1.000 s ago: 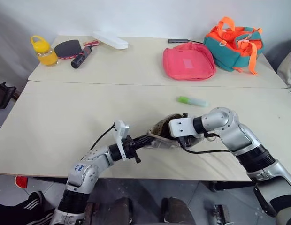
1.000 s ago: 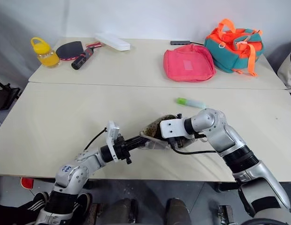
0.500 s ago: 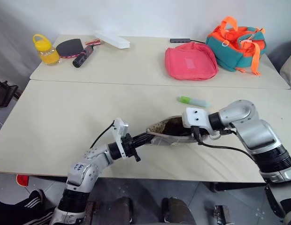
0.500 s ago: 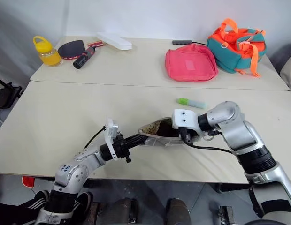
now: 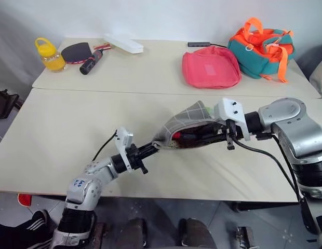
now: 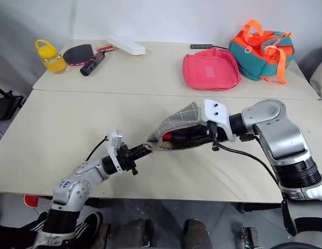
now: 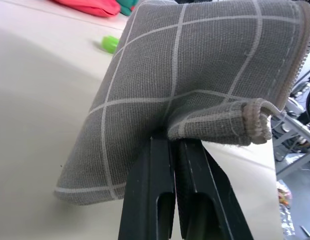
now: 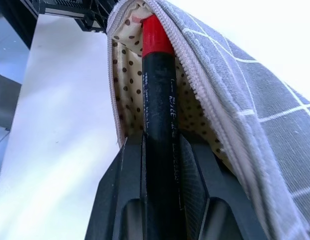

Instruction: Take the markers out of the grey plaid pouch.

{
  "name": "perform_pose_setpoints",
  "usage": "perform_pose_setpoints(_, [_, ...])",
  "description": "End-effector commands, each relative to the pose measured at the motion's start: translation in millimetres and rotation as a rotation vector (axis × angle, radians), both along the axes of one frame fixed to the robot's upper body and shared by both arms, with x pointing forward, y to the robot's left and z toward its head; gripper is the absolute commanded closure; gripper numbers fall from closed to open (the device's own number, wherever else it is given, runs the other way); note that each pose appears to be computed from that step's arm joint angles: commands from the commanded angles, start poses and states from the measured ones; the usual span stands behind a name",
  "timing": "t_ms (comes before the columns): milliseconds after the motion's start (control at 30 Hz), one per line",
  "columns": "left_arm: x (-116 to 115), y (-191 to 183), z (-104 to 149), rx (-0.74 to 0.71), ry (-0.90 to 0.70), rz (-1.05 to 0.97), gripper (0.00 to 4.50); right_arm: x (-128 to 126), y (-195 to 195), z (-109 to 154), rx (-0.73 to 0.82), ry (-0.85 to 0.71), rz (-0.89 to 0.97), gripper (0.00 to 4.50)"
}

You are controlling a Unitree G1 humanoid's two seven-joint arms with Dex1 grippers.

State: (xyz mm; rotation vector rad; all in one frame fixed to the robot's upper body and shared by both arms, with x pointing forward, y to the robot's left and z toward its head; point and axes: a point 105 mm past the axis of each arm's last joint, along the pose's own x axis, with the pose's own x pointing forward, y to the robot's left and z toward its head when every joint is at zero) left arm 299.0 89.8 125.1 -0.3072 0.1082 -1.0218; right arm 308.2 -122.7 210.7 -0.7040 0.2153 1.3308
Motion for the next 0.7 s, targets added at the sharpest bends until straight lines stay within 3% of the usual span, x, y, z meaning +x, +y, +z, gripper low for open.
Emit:
perform_pose_setpoints(33, [3.7,10.9,4.6,0.006,-0.030,0.029,4.50,1.3,-7.2,3.6,-0.035,-0.056,-0.004,3.94])
perform_pose_setpoints(233, [12.4,34.4,16.1,0.005,-0.089,0.114,4.50,5.3,-20.9,-2.0,-0.084,-0.059,-0.037,3.94])
perform_pose_setpoints(400, [26.4,66.9,36.8,0.104,-0.258,0.253,4.50,1.7,-2.2,17.6,0.144,-0.016,-0.016,3.94])
perform_pose_setpoints(500, [34.3,92.1,53.9,0.239,-0.408,0.350,4.50,19.4,-9.4,43.5,0.259,-0.111,-0.105,3.94])
perform_pose_setpoints(533, [37.2,103.2,61.8,0.269,-0.451,0.396,4.50,28.0,-17.5,47.1,0.255,-0.154,-0.155,3.94])
perform_pose_setpoints(600, [42.0,123.7,71.5,0.408,-0.559,0.468,4.50,43.0,-37.6,28.2,0.117,-0.229,-0.231,3.94])
perform_pose_setpoints(700, [49.5,129.2,59.4,0.640,-0.649,0.471,4.50,57.7,-51.9,-2.9,-0.034,-0.313,-0.263,3.94])
